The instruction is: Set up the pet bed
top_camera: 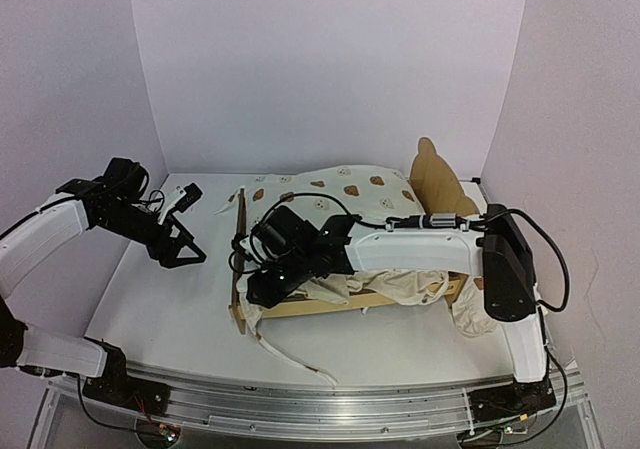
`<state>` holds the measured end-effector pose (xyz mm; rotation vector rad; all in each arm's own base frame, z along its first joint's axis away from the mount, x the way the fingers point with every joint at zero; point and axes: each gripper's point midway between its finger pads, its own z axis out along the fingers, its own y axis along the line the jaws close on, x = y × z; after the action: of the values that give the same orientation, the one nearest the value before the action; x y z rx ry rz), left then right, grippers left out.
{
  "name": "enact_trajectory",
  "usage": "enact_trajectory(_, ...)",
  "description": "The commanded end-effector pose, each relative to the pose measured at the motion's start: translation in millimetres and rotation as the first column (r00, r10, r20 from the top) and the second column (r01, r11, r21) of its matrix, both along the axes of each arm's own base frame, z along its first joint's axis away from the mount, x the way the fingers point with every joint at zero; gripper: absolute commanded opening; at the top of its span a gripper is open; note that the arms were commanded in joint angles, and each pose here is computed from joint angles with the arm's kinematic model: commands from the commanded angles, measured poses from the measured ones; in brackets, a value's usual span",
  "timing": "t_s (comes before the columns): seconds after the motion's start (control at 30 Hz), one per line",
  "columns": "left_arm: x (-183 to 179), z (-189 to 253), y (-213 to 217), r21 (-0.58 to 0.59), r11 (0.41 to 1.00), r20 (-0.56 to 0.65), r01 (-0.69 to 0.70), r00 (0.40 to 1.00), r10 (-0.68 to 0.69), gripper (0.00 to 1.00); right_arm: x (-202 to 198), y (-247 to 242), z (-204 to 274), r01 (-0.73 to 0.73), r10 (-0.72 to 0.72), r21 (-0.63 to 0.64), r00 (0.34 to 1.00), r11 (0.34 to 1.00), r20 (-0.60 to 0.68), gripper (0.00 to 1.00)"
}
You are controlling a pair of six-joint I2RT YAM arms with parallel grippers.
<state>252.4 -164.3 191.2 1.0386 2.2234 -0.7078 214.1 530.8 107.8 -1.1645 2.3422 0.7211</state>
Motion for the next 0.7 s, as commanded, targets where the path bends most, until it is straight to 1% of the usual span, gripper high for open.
enact_trajectory(0.0, -20, 13, -11, -0.051, 0.994, 0.059, 0.101, 0.993, -0.098, 0.85, 9, 14, 1, 0.011, -0.012, 0.027, 1.0, 1.0, 0.025, 0.3)
enact_trajectory(0.07, -22, 12, -14, -0.064, 0.991, 0.07, 0.114, 0.992, -0.109, 0.85, 7, 19, -1, -0.004, 0.003, 0.032, 1.0, 0.999, 0.017, 0.2)
enact_trajectory(0.2, -28, 7, -22, -0.086, 0.986, 0.07, 0.143, 0.988, -0.138, 0.84, 15, 24, 14, -0.015, 0.014, 0.073, 1.0, 0.997, 0.023, 0.0)
enact_trajectory(0.33, -32, 8, -33, -0.097, 0.979, 0.088, 0.182, 0.981, -0.174, 0.81, 42, 17, 50, 0.042, -0.046, 0.16, 0.999, 0.986, 0.018, 0.0)
enact_trajectory(0.47, -29, 16, -42, -0.109, 0.97, 0.163, 0.219, 0.966, -0.2, 0.78, 61, 10, 95, 0.068, -0.083, 0.27, 0.996, 0.961, 0.042, 0.0)
enact_trajectory(0.53, -25, 20, -47, -0.108, 0.964, 0.224, 0.244, 0.95, -0.216, 0.78, 65, 8, 109, 0.065, -0.085, 0.313, 0.995, 0.947, 0.051, 0.0)
enact_trajectory(0.67, -4, 31, -56, -0.105, 0.962, 0.318, 0.253, 0.925, -0.208, 0.83, 72, 2, 122, 0.072, -0.102, 0.357, 0.992, 0.931, 0.067, 0.0)
